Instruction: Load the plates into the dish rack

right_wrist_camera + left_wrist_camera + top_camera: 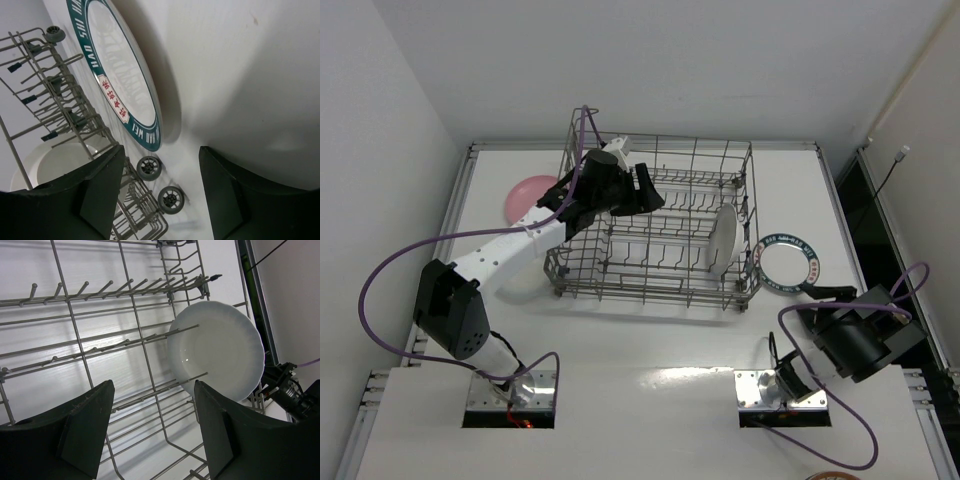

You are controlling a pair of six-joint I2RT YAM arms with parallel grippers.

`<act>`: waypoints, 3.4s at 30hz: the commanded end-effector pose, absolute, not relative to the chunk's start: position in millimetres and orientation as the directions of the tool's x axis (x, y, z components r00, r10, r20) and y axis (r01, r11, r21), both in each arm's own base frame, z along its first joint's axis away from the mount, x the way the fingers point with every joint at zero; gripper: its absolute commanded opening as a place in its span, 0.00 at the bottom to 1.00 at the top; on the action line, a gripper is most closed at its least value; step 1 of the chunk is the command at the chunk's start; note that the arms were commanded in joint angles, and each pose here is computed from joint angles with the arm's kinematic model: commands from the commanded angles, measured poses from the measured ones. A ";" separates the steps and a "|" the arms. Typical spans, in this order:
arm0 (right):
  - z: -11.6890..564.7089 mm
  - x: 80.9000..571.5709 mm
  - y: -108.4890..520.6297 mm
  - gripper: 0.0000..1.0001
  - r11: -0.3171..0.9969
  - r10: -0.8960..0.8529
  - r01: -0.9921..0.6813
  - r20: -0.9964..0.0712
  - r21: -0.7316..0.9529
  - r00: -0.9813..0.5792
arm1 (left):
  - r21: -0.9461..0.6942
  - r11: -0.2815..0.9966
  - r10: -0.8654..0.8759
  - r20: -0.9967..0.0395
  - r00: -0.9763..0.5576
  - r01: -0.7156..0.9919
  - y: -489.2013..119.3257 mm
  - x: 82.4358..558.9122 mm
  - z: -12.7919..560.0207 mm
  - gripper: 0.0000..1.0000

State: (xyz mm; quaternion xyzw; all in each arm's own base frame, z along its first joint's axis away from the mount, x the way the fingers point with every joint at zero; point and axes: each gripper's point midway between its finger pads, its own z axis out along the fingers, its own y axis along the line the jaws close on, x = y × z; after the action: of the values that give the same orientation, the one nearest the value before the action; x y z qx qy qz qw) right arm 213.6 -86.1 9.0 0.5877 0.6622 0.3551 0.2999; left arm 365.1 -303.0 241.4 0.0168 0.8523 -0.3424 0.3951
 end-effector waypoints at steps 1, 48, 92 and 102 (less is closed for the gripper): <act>17.1 231.9 -116.5 0.59 0.123 0.991 0.543 -0.076 0.831 -0.109 | -0.565 0.753 -0.263 -0.727 -0.634 0.336 -301.6 368.8 272.5 0.62; 270.0 237.1 -115.4 0.00 0.691 0.635 0.386 -0.768 0.612 0.080 | -0.569 0.751 -0.259 -0.720 -0.645 0.334 -300.7 370.1 272.9 0.62; 336.2 306.4 63.8 0.00 0.967 0.234 0.196 -0.860 0.161 -0.454 | -0.529 0.796 -0.255 -0.734 -0.629 0.295 -292.9 380.1 258.7 0.62; 302.1 310.3 66.8 0.00 0.923 0.157 0.381 -0.844 -0.059 -0.513 | -0.536 0.787 -0.249 -0.730 -0.637 0.307 -295.4 377.6 259.0 0.62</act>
State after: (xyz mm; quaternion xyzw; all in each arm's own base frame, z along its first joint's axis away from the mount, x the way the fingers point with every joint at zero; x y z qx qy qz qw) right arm 302.4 76.5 295.4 0.1173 0.8841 -0.0618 0.4482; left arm 370.7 -294.5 237.7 0.0130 0.8592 -0.3148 0.4031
